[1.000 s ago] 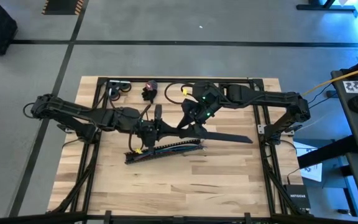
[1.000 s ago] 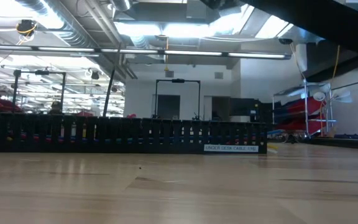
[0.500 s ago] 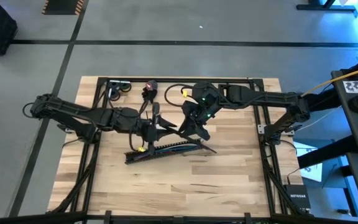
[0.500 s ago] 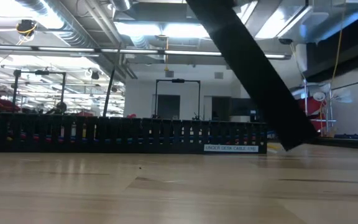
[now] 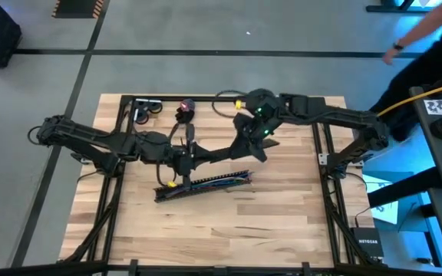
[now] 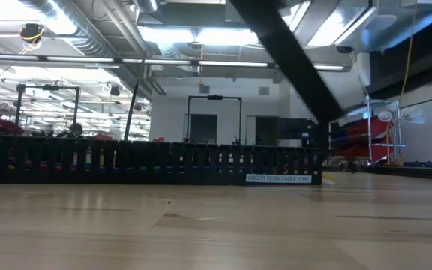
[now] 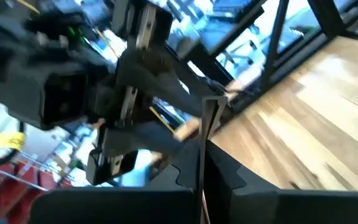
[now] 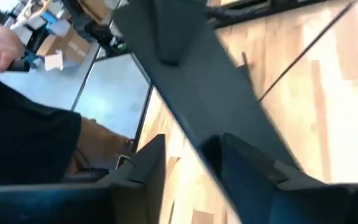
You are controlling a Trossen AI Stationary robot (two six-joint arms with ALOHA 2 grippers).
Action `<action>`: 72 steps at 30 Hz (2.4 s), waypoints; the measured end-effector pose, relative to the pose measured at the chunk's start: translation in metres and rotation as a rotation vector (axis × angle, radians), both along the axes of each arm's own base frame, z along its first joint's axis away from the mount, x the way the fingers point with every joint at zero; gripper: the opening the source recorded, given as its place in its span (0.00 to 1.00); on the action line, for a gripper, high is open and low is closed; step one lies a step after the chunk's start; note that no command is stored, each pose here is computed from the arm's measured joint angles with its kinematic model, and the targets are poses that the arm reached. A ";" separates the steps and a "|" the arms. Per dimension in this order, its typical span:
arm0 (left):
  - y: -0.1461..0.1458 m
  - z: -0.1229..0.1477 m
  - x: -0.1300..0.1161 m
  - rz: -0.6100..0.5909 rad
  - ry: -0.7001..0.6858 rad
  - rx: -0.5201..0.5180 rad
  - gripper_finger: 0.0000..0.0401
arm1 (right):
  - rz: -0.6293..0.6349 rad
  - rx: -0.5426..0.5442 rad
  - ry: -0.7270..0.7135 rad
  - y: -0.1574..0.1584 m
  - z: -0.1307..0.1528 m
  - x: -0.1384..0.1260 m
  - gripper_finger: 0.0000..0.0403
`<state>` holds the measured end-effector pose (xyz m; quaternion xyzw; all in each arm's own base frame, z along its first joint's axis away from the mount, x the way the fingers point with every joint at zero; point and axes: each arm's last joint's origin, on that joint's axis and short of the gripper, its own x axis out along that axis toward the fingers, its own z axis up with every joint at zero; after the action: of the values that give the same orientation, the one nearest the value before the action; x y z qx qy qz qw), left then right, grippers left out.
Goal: Ziptie cables
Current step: Close the black cable duct
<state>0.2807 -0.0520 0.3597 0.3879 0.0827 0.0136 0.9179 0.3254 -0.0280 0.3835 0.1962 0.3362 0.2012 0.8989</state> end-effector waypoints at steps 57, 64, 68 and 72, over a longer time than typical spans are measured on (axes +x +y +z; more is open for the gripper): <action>0.002 -0.002 -0.009 0.154 0.012 -0.401 0.44 | 0.149 -0.012 -0.056 0.021 -0.009 0.016 0.54; 0.004 -0.023 -0.018 0.285 0.192 -0.632 0.48 | 0.114 -0.097 0.077 0.020 -0.020 0.007 0.54; 0.005 -0.040 -0.023 0.389 0.306 -0.718 0.47 | 0.082 -0.203 0.207 0.018 -0.029 -0.003 0.54; 0.006 -0.062 -0.027 0.460 0.349 -0.796 0.46 | 0.041 -0.314 0.286 0.017 -0.041 -0.007 0.54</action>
<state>0.2539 -0.0464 0.2982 -0.0250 0.3176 0.1181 0.9405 0.3183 -0.0107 0.3424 0.0733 0.4917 0.1348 0.8572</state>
